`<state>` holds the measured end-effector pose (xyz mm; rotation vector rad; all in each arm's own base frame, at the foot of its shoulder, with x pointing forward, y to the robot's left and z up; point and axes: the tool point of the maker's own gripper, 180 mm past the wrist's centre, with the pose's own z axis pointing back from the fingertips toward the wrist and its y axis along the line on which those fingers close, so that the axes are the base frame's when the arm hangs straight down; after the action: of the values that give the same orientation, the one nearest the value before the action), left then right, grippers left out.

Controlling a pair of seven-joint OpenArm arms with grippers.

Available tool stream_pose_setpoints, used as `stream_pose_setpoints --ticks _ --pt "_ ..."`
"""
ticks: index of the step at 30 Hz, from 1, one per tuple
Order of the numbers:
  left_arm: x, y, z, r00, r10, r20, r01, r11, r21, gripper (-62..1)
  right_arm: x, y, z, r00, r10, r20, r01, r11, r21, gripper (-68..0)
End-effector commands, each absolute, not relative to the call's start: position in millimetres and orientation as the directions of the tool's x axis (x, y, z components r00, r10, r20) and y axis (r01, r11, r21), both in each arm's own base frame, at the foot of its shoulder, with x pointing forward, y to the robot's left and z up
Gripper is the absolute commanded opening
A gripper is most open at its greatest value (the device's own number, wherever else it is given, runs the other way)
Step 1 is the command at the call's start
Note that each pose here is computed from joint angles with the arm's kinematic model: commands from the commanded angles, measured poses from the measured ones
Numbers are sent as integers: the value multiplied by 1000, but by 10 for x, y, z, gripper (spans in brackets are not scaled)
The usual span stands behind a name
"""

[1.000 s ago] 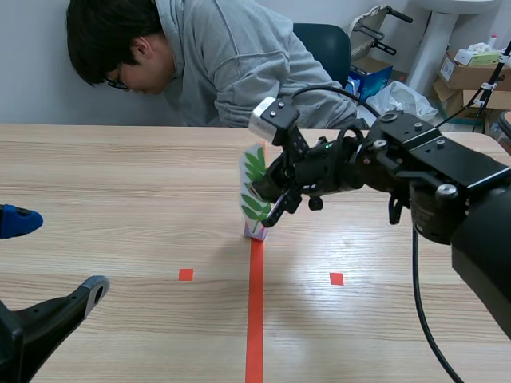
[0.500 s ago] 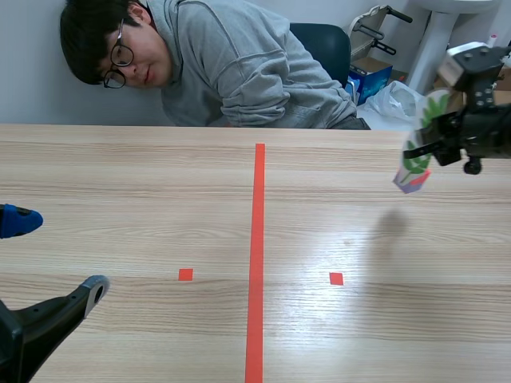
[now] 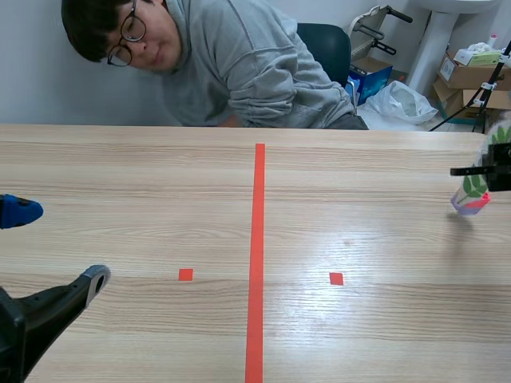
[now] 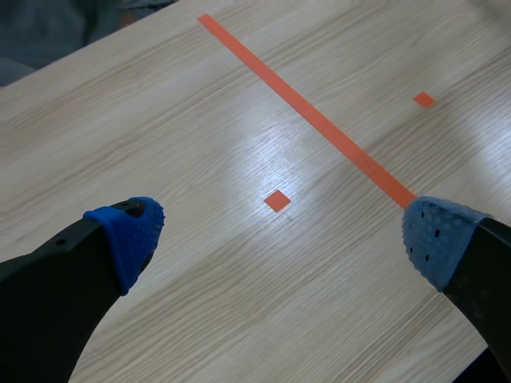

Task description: Do the leaf sorting experiment

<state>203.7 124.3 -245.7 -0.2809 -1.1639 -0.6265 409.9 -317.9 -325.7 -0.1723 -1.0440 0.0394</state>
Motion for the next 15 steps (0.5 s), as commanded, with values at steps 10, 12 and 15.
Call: stream_pose_setpoints --ticks 10,12,15 --pt "2074 1210 -2352 218 -296 930 588 800 117 14 4114 -3294 -3256 495 131 859 74 979 -192 -651" --pt "2073 1210 -2353 219 -296 930 588 800 117 14 4101 -3293 -3273 499 131 857 73 979 -192 -630" --pt "2073 1210 -2354 219 -297 930 588 800 117 14 4071 -3298 -3311 510 138 849 70 977 -200 -537"
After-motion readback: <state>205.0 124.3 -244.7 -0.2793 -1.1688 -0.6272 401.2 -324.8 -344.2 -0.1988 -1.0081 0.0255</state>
